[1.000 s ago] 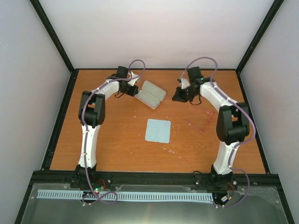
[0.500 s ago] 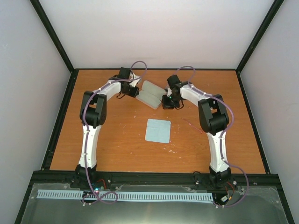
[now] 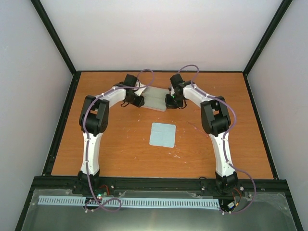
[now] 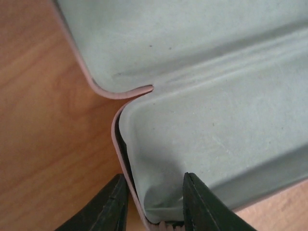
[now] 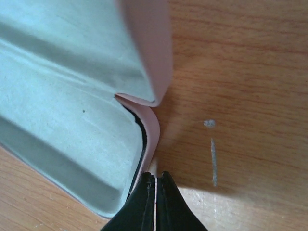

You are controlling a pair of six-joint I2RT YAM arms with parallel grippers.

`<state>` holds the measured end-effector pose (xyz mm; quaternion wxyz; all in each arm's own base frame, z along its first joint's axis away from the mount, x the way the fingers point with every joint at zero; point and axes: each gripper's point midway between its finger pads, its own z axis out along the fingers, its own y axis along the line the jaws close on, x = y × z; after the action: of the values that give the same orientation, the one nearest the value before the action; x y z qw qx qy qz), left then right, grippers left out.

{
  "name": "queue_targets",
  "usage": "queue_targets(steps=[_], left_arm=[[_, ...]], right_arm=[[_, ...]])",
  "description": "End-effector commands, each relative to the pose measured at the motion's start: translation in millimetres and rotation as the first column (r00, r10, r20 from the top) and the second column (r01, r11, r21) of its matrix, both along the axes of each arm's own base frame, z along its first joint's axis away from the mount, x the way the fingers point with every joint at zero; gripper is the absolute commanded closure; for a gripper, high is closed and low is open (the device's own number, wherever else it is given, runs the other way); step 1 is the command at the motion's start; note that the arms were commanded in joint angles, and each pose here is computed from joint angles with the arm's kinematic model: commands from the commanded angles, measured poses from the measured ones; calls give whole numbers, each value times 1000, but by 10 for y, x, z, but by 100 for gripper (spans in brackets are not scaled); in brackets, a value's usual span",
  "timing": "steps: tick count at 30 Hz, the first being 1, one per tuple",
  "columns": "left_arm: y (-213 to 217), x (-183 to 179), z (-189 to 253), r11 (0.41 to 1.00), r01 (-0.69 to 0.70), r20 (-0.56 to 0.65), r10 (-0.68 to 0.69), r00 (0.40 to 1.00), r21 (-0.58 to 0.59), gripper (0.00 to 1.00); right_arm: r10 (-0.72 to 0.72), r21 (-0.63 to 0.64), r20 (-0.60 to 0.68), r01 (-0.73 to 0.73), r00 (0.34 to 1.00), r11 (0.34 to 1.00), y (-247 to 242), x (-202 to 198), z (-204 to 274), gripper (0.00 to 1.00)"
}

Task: Organize the sunglasses
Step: Place the sunglasses case at the center of the board.

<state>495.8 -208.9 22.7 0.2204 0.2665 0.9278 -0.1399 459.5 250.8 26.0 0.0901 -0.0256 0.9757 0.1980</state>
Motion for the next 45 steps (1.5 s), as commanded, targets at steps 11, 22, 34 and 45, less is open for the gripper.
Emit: queue_targets(steps=[11,22,34,45], left_arm=[[13,-615,-138,986,60,-65,-51,997,153,58],[85,-329,243,980,2,89,-20,996,200,17],[172,-272,1009,981,-20,307,-41,951,193,22],[-145,-896,1015,983,178,198,-183,963,44,54]], right_arm=[[51,-128,-10,-52,999,990,-219,-260,-39,95],[85,-177,126,-62,988,982,-452,-448,513,77],[210,-149,83,-196,974,969,-467,-977,394,71],[280,-144,-2,-278,960,950,-321,-1237,91,62]])
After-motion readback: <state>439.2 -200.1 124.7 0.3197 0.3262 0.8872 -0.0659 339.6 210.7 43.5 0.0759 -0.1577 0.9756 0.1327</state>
